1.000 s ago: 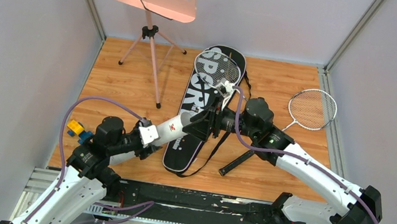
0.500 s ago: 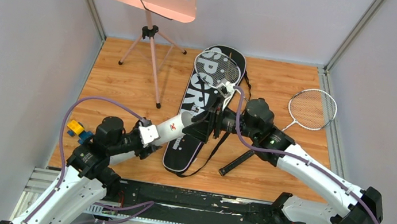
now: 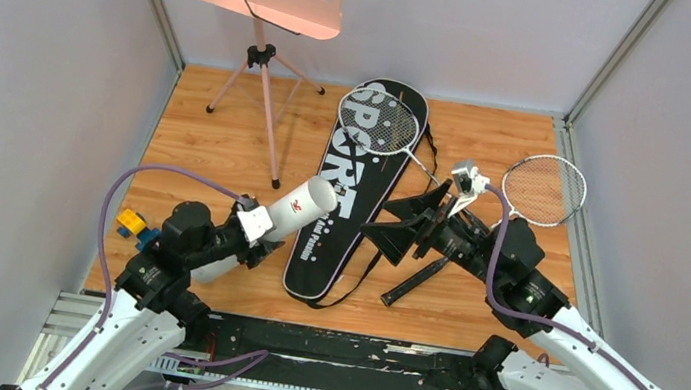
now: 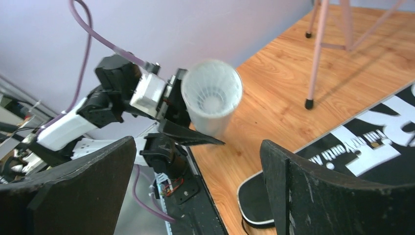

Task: Pack up the badminton gear

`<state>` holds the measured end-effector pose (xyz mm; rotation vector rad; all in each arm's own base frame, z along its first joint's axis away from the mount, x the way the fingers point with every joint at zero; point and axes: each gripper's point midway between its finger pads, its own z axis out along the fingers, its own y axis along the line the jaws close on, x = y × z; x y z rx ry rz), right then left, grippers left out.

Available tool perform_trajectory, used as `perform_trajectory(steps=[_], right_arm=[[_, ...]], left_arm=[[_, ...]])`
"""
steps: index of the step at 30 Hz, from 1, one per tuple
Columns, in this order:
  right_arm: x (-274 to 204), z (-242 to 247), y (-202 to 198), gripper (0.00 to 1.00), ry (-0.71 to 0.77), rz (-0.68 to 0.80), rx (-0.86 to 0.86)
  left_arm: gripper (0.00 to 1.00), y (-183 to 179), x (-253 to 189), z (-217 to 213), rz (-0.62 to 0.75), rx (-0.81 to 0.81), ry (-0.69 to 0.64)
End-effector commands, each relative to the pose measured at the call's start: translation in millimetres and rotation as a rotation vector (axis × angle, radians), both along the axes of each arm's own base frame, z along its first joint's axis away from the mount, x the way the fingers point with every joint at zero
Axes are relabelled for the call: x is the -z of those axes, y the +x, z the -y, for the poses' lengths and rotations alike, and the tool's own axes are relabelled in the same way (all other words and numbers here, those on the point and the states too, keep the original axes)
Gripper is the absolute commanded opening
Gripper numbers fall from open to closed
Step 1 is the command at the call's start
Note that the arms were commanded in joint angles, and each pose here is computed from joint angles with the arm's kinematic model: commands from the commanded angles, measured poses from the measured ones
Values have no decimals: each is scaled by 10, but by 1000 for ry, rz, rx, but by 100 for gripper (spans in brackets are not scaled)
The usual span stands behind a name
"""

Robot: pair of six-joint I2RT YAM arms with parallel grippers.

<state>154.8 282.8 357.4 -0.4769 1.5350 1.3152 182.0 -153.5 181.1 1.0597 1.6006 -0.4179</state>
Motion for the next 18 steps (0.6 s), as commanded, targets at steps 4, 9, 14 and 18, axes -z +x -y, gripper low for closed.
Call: perform_trajectory(steps=[4, 9, 14, 18], right_arm=[[354, 289, 131, 100, -73, -70, 171], [321, 413, 22, 100, -47, -48, 169], [293, 532, -53, 100, -28, -25, 179], [257, 635, -116, 100, -17, -3, 188]], left_arm=[[62, 336, -500, -112, -19, -267, -191], [64, 678, -333, -324, -228, -566, -129], [66, 963, 55, -578, -483, -850, -9], [71, 1164, 175, -764, -544, -956, -26]])
